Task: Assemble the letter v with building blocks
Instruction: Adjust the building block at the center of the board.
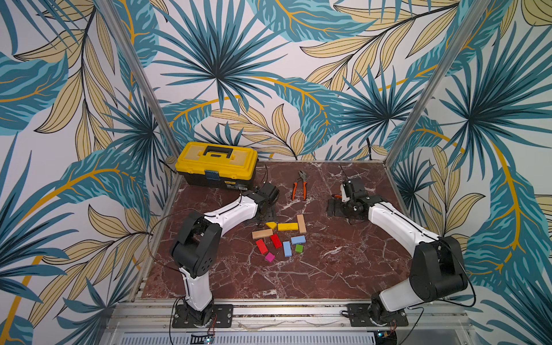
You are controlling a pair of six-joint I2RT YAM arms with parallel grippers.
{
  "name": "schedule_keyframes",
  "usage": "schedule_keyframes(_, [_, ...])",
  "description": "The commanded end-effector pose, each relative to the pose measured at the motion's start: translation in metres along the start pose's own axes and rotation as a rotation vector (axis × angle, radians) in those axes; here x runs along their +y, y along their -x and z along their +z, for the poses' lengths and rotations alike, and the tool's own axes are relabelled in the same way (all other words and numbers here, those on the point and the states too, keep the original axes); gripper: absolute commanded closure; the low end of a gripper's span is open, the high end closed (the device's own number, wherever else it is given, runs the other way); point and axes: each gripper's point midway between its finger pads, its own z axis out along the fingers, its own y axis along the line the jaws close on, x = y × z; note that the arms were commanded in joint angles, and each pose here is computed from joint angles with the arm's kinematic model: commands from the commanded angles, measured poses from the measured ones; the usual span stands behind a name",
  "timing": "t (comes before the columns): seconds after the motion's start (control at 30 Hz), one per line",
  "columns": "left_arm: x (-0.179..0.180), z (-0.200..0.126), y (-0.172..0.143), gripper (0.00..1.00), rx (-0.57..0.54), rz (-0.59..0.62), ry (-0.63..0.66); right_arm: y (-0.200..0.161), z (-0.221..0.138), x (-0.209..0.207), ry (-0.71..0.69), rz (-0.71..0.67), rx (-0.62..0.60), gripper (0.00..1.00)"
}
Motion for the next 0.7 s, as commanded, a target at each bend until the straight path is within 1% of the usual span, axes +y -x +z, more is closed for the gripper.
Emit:
schedule_keyframes(0.0, [-0.017, 0.001, 0.005, 0.06, -0.011, -0.023, -0.045, -0.01, 0.01, -0.005, -0.005, 0.01, 0.031, 0.0])
schedule_keyframes(0.3, [-0.034, 0.026, -0.005, 0.11, 0.042, -0.028, -0.071, -0.009, 0.013, -0.013, -0.031, 0.013, 0.029, 0.0])
schedule_keyframes(0.47, [-0.038, 0.032, -0.002, 0.13, 0.043, -0.016, -0.067, -0.008, 0.011, -0.013, -0.021, 0.015, 0.024, 0.0])
schedule_keyframes(0.57, [-0.042, 0.036, 0.0, 0.17, 0.045, -0.007, -0.069, -0.008, 0.012, -0.013, -0.02, 0.017, 0.022, 0.01])
schedule_keyframes(0.67, [-0.041, 0.038, -0.001, 0.24, 0.049, -0.003, -0.063, -0.008, 0.013, -0.013, -0.015, 0.018, 0.025, 0.0])
